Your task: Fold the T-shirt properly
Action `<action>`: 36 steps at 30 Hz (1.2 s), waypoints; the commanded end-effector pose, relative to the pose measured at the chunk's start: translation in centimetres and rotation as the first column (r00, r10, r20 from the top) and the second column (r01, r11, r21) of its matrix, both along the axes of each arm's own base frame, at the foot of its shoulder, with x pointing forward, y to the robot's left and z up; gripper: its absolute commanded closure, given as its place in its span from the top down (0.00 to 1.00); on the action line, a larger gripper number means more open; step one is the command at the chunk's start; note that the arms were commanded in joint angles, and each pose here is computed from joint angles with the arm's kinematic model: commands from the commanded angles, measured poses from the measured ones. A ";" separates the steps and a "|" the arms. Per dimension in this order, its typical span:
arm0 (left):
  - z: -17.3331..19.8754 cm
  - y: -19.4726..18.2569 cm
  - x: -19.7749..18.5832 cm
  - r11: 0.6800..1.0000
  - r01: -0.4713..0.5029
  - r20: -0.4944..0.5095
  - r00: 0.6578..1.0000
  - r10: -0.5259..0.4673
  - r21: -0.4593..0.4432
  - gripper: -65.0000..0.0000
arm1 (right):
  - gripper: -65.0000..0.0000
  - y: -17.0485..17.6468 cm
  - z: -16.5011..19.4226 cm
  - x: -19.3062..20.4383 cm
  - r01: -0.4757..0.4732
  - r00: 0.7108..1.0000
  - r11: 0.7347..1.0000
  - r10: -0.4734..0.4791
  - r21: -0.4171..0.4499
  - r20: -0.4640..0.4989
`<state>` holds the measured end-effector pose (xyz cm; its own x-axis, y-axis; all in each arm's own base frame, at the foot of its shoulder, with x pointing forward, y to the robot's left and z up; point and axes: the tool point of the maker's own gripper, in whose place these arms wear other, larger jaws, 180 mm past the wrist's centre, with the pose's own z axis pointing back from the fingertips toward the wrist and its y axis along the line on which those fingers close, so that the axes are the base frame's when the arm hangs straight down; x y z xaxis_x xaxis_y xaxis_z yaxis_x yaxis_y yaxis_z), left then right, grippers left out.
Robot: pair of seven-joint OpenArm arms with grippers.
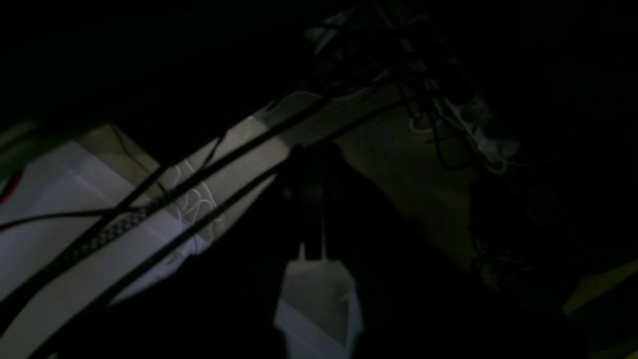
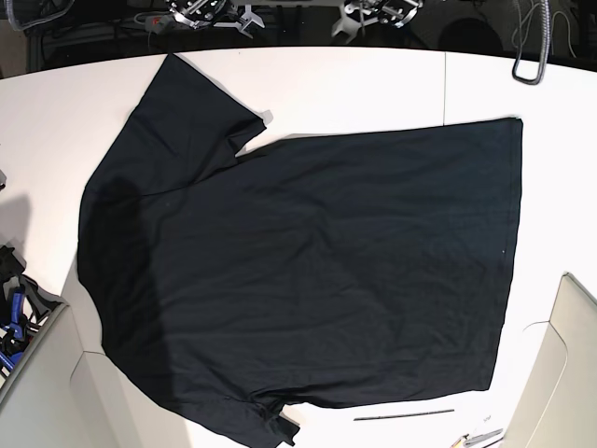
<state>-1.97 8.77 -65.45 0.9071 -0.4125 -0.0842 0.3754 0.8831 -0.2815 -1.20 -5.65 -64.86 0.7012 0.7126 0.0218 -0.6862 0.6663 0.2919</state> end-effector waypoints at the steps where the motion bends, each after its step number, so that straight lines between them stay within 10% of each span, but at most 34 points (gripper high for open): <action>1: 0.2 -0.2 -0.5 0.999 -0.017 -0.011 1.000 0.016 -0.029 0.02 | 0.00 0.1 0.1 0.0 0.000 1.000 1.000 0.000 0.014 -0.002; 18: 3.1 3.9 -8.1 0.963 -0.236 -0.113 0.968 0.223 -0.126 0.02 | 0.00 -4.3 1.9 -6.5 0.052 0.996 0.998 -0.055 -0.039 -0.070; 36: 8.8 5.9 -9.7 0.910 -0.395 0.006 0.917 0.399 -0.128 0.02 | 0.00 -5.3 13.4 -11.4 -0.040 0.999 0.980 0.036 0.195 0.025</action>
